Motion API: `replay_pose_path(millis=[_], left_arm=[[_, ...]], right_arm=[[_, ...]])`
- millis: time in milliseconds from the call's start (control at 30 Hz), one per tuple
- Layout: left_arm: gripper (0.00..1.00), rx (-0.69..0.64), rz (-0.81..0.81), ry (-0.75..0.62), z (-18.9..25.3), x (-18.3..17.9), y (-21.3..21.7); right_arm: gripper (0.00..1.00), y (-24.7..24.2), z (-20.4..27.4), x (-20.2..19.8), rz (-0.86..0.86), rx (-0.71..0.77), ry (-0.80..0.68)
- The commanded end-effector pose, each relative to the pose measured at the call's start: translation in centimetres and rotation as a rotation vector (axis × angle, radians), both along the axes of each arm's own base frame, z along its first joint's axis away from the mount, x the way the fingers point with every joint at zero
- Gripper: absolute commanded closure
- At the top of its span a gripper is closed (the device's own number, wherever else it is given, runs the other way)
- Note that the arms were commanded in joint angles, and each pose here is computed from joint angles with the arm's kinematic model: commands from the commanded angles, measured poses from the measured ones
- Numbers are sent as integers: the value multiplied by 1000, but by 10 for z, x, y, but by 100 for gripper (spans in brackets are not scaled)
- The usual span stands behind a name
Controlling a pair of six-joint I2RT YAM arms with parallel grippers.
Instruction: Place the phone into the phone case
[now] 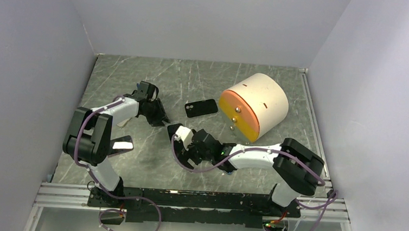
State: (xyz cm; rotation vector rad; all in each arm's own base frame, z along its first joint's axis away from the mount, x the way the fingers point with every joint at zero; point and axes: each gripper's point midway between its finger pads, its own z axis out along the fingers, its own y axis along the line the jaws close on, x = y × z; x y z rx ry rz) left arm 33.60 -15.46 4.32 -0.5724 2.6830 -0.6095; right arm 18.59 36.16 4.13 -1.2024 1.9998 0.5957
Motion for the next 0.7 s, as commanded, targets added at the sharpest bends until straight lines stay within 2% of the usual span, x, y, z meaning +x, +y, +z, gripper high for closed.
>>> replay_pose_path(millis=[0,267,667], left_arm=[[63,-7,-10,-13,-1,0,0],[63,-17,-14,5,-9,-6,-2],[69,-57,-49,7,-11,-14,-13]], right_arm=[[10,11,26,0,175,51,-195],[10,3,9,13,135,-49,-224],[16,1,9,34,11,-44,-309]])
